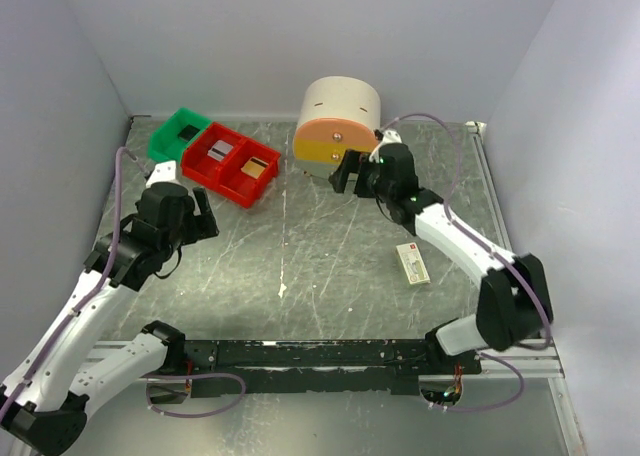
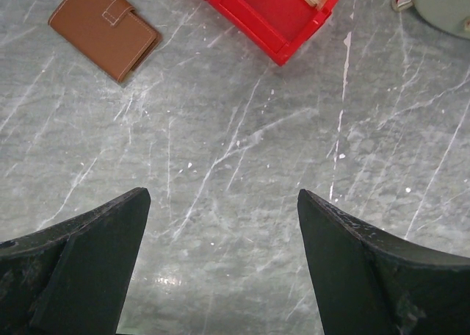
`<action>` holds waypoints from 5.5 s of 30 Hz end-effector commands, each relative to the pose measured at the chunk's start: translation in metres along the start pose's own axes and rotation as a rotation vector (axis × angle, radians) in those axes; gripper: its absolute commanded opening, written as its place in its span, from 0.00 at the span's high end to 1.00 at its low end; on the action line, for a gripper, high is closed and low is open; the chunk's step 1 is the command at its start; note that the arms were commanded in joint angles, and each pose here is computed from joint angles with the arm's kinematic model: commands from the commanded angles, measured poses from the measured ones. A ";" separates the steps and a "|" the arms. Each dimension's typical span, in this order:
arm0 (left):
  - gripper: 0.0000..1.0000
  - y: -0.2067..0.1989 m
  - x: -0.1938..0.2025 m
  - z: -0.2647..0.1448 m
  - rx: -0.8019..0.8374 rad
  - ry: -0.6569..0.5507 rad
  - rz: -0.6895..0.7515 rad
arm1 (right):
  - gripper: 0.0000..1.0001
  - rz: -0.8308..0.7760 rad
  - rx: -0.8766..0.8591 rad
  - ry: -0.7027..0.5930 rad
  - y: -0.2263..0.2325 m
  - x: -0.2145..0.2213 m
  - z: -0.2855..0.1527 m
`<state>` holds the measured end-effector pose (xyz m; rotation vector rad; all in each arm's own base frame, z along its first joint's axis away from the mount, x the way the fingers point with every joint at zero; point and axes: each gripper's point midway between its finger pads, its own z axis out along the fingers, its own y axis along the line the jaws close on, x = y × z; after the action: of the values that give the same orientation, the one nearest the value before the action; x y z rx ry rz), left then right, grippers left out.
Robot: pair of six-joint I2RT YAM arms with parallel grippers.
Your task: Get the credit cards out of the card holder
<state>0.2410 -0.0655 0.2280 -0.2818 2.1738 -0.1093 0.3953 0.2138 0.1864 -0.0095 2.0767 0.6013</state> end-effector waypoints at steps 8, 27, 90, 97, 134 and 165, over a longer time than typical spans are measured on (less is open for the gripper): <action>0.06 0.001 0.015 0.011 0.057 -0.042 0.047 | 0.00 0.091 0.248 0.363 -0.068 0.138 -0.063; 0.06 0.010 0.023 0.008 0.055 -0.076 0.000 | 0.00 0.215 0.874 0.438 -0.216 0.156 -0.106; 0.11 -0.140 -0.002 0.269 0.533 0.166 0.421 | 0.00 0.403 0.090 -0.051 -0.102 0.056 -0.114; 0.22 -0.142 0.019 0.267 0.559 0.216 0.388 | 0.00 0.431 0.086 -0.055 -0.103 0.062 -0.113; 0.32 -0.270 0.166 0.125 0.748 0.383 0.443 | 0.00 0.441 0.091 0.095 -0.114 0.095 -0.085; 0.12 -0.360 0.147 0.049 0.941 0.243 0.351 | 0.00 0.329 0.136 0.142 -0.116 0.089 -0.100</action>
<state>0.2620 -0.4662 0.0890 0.6706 2.2759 -0.9538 0.2915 0.0788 0.0909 0.4916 2.3051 0.6006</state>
